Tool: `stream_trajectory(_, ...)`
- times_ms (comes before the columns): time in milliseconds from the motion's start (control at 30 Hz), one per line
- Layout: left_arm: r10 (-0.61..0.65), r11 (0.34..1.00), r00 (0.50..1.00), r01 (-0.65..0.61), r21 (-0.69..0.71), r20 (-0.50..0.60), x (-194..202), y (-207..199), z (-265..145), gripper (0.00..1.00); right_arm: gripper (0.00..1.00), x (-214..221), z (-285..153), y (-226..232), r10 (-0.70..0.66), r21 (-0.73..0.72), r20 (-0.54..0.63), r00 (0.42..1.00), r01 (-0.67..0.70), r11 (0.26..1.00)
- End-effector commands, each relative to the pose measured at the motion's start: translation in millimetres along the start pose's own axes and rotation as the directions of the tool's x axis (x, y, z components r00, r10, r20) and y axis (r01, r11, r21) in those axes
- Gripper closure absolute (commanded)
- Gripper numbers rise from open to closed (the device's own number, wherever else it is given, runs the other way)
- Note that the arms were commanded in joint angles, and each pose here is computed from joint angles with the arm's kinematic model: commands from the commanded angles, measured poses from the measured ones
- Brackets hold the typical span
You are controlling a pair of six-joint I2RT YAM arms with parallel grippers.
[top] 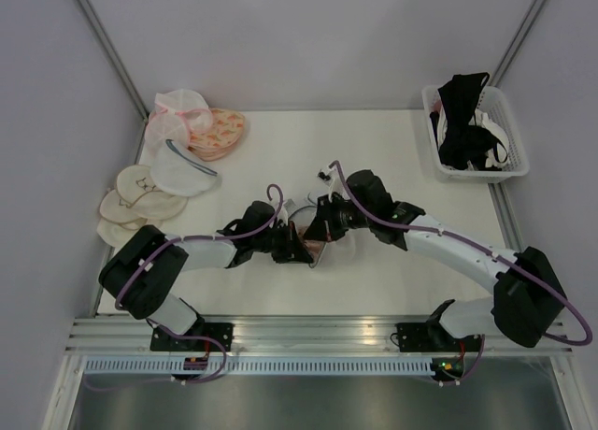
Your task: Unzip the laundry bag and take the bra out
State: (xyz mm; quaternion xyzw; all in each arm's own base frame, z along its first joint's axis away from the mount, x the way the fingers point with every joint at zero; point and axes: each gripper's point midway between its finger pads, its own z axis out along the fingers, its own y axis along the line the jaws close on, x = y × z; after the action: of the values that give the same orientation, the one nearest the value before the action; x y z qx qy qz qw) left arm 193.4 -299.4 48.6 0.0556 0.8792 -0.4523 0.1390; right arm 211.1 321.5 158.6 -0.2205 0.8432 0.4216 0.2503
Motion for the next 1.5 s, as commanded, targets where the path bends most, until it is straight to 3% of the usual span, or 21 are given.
stream_trajectory(0, 0.006, 1.000, 1.000, -0.006, -0.013, 0.027, -8.7, -1.2, 1.3, 0.98, 1.00, -43.9, -32.5, 54.1, -0.012, -0.257, 0.151, 0.989, 0.051, 0.965)
stream_trajectory(133, 0.002, 1.000, 0.999, -0.002, -0.017, 0.035, -12.1, 0.2, -0.4, 0.98, 1.00, -65.2, -63.6, 76.4, 0.041, -0.394, 0.193, 0.980, 0.039, 0.918)
stream_trajectory(200, 0.002, 1.000, 0.999, -0.001, -0.018, 0.037, -13.3, 0.5, 0.0, 0.98, 1.00, -77.0, -73.7, 77.2, 0.021, -0.383, 0.227, 0.974, 0.069, 0.921)
stream_trajectory(267, -0.002, 1.000, 0.999, 0.002, -0.020, 0.037, -13.3, 1.6, 0.3, 0.98, 1.00, -63.8, -65.8, 49.4, -0.012, -0.236, 0.163, 0.987, 0.050, 0.971)
stream_trajectory(300, -0.004, 1.000, 0.999, 0.005, -0.020, 0.035, -12.9, 2.0, 0.7, 0.98, 0.99, -77.4, -64.5, 30.7, -0.027, -0.103, 0.207, 0.978, 0.049, 0.993)
stream_trajectory(333, -0.007, 1.000, 0.999, 0.008, -0.020, 0.037, -13.4, 2.1, 1.3, 0.98, 0.89, -62.8, -62.6, 11.8, -0.005, -0.013, 0.146, 0.989, 0.007, 1.000)
stream_trajectory(400, -0.014, 1.000, 0.999, 0.014, -0.017, 0.031, -12.9, 2.6, 3.1, 0.98, 0.80, -58.2, -55.9, -16.1, -0.024, 0.109, 0.119, 0.993, 0.011, 0.994)
stream_trajectory(500, -0.025, 1.000, 0.999, 0.025, -0.012, 0.029, -13.3, 3.3, 5.5, 0.98, 0.70, -37.7, -41.0, -33.8, -0.004, 0.153, 0.056, 0.998, -0.004, 0.988)
stream_trajectory(800, -0.026, 1.000, 0.999, 0.026, -0.001, 0.033, -15.1, -0.9, 4.2, 0.98, 0.57, 7.2, 19.5, -65.3, -0.009, 0.276, -0.078, 0.997, 0.030, 0.961)
stream_trajectory(933, -0.020, 1.000, 0.999, 0.020, -0.001, 0.043, -17.2, -2.6, 0.7, 0.98, 0.49, 15.4, 19.2, -92.3, -0.013, 0.440, -0.102, 0.995, 0.057, 0.896)
stream_trajectory(1100, -0.014, 1.000, 0.999, 0.014, 0.007, 0.046, -17.8, -5.1, -1.5, 0.98, 0.46, 17.8, 5.5, -124.3, -0.029, 0.609, -0.122, 0.992, 0.097, 0.787)
stream_trajectory(1467, -0.012, 1.000, 0.999, 0.011, 0.018, 0.051, -18.9, -7.4, -2.6, 0.98, 0.47, 58.9, 40.4, -143.6, 0.027, 0.593, -0.217, 0.976, 0.110, 0.798)
